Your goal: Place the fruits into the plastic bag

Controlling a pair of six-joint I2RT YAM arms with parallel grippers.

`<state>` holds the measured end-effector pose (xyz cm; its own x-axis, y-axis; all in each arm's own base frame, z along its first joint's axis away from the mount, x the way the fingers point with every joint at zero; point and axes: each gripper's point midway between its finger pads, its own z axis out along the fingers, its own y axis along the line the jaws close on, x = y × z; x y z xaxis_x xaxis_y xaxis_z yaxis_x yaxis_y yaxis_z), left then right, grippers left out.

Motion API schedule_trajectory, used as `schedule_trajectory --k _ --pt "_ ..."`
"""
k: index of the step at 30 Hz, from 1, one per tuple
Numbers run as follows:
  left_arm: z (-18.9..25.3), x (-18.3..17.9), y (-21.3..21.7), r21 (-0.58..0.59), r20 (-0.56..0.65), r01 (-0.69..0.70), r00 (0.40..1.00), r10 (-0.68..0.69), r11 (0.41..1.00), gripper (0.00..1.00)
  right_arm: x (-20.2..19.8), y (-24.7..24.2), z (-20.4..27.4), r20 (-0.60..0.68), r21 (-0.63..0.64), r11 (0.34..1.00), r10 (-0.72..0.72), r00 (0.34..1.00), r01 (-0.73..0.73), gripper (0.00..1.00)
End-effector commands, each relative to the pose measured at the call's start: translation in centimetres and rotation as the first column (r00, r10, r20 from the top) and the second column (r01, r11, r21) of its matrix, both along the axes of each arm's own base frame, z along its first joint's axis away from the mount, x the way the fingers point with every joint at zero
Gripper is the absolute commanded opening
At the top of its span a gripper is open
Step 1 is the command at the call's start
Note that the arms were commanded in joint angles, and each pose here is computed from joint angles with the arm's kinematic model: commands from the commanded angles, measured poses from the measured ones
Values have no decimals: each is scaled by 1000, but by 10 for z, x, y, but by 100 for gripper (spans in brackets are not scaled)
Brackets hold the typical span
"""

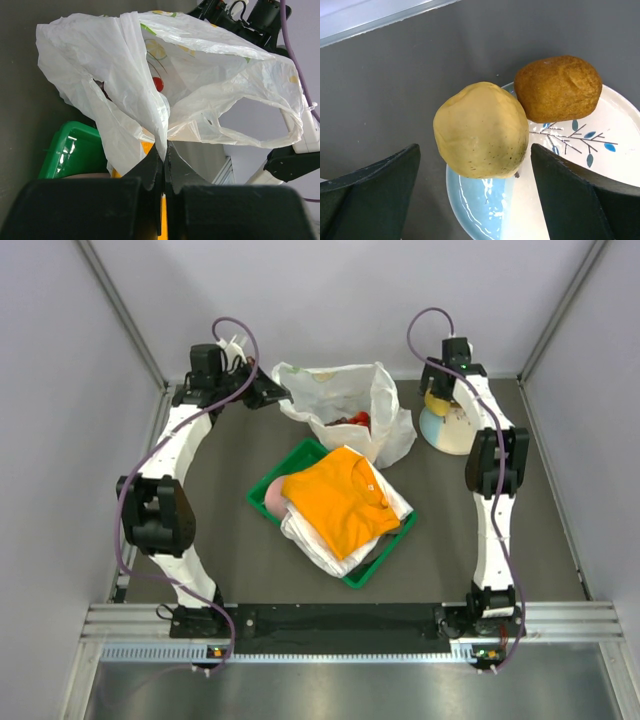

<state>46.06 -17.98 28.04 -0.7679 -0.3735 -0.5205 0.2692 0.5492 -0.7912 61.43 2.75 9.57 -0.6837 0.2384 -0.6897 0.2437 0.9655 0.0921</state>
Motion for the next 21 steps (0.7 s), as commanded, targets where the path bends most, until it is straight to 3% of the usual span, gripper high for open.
schedule_trajectory --k 1,14,17,21 --pt "18 6 1 -1 60 18 998 -18 1000 0 14 -4 10 51 8 1000 -19 999 19 91" --pt "13 6 2 2 45 12 999 -12 1000 0 13 -6 -11 13 19 1000 -22 1000 22 88" --pt "13 6 1 3 46 12 999 -12 1000 0 12 -4 -13 9 22 1000 -11 1000 11 83" --pt "14 6 2 2 48 11 999 -11 1000 0 11 -2 -5 24 23 1000 6 1000 -6 67"
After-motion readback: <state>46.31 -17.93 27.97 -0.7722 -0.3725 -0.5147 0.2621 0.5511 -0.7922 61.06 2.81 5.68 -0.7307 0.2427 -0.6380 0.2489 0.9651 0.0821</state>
